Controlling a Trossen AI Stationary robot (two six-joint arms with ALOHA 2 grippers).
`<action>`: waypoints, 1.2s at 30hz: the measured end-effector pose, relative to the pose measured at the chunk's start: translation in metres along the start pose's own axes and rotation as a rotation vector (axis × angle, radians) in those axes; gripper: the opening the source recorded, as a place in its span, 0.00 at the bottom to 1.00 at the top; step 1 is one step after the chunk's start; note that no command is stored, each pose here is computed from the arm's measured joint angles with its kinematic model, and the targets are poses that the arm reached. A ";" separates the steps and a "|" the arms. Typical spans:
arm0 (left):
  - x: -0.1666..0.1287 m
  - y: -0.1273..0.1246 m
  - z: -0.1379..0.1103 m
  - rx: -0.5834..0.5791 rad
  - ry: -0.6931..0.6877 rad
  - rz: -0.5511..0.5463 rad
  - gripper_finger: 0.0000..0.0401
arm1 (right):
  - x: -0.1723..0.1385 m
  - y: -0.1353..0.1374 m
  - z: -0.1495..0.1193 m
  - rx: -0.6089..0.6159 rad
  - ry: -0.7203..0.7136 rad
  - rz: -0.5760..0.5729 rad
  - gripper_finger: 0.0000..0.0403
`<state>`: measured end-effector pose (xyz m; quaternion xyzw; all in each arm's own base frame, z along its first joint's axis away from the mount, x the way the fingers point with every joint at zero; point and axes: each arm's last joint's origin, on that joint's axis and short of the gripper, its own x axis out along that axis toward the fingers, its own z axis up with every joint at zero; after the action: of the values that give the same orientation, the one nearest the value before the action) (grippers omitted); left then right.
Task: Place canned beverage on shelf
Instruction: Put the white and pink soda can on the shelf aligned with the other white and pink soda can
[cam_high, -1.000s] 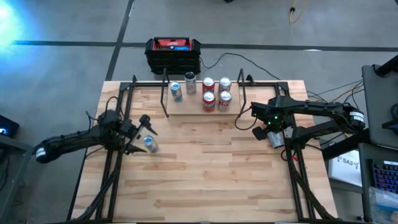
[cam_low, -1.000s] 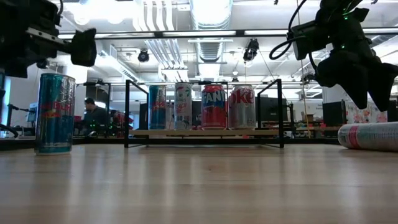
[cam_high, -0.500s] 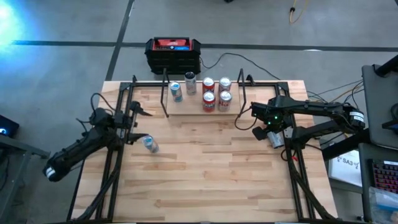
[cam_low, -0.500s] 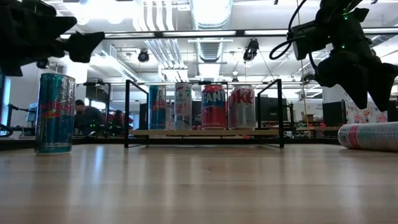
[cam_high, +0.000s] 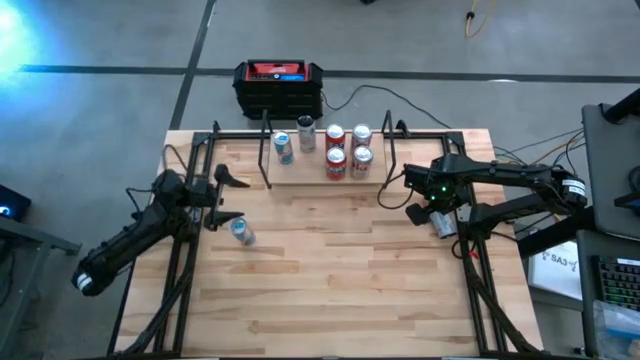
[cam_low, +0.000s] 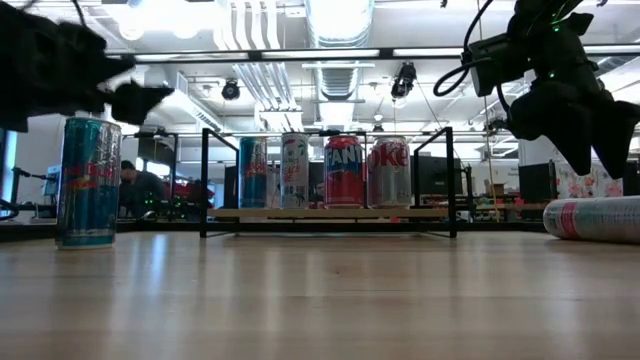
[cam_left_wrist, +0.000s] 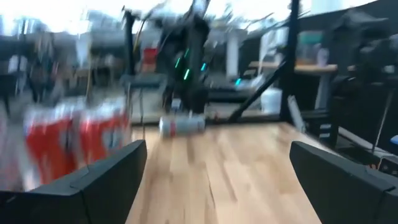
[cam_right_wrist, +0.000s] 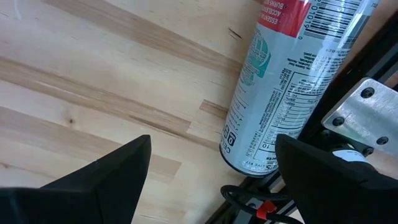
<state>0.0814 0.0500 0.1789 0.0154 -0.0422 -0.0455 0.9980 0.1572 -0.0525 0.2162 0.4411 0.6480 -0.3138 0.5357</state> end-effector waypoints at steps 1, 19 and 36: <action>-0.001 0.001 -0.004 -0.033 0.029 0.017 0.95 | 0.000 0.000 0.000 0.003 0.001 0.000 0.81; -0.021 0.020 -0.007 -0.053 0.058 0.310 0.95 | 0.000 -0.001 -0.001 0.008 0.007 -0.007 0.81; -0.021 0.020 -0.007 -0.054 0.058 0.310 0.95 | 0.018 -0.010 0.022 0.188 0.171 -0.198 0.81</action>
<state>0.0627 0.0725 0.1707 -0.0167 -0.0140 0.1085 0.9939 0.1570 -0.0718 0.1927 0.4483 0.6994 -0.3858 0.4013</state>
